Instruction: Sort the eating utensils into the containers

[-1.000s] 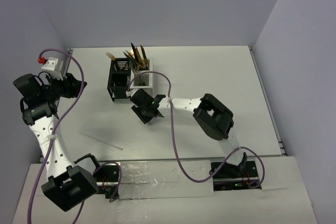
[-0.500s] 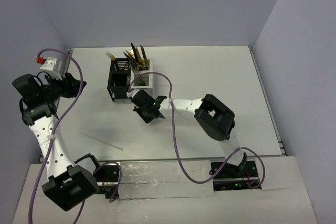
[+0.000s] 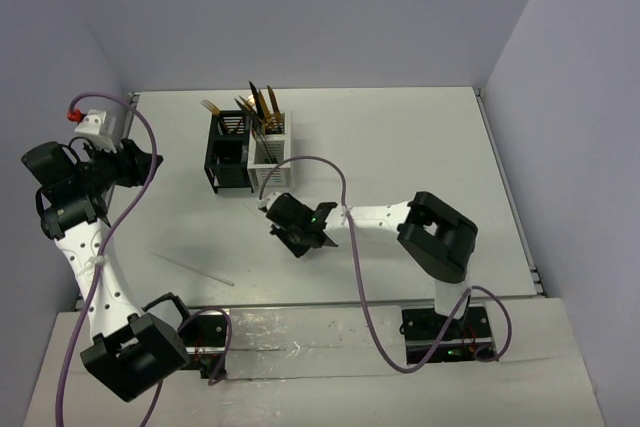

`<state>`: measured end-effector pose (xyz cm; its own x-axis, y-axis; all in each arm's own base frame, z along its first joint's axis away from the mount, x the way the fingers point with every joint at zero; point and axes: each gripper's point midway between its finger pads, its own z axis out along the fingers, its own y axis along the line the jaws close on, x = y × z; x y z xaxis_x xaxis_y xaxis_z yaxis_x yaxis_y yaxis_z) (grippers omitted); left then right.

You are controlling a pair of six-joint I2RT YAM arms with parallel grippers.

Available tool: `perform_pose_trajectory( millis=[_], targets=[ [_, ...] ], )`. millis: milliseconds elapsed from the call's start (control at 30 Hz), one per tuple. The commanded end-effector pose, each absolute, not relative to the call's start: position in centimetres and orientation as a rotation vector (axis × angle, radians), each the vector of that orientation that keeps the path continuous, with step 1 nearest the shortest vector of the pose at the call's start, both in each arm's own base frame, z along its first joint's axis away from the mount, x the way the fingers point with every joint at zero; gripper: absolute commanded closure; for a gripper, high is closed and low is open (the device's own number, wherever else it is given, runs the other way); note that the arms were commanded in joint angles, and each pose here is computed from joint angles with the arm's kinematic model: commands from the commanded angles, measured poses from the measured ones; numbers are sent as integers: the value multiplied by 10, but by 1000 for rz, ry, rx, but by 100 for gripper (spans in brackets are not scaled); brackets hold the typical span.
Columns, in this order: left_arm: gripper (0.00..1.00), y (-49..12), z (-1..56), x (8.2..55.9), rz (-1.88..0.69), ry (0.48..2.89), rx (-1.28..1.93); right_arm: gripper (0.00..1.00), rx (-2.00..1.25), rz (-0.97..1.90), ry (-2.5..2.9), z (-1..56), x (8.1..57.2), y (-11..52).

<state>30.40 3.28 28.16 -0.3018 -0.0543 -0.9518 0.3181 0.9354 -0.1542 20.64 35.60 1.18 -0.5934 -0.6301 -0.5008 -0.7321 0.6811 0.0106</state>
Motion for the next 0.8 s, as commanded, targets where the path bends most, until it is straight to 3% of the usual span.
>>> perform_pose_trajectory(
  millis=[0,100,167,267,333,567,767],
  targets=[
    [33,36,296,308,-343,1798,231,100,-1185,109,2686,-20,144,280],
    [33,35,295,307,-354,1798,240,98,-1156,165,2713,-8,130,265],
    [33,34,294,307,-359,1800,241,82,-1190,251,2716,3,122,271],
    [33,35,292,307,-363,1801,236,59,-1207,164,2693,20,138,279],
    [33,35,292,307,-360,1801,234,54,-1248,115,2659,21,158,300],
    [33,36,297,297,-303,1786,254,53,-1357,35,2697,-7,177,328],
    [33,37,300,298,-311,1784,249,62,-1380,17,2743,-7,166,316]
  ],
)
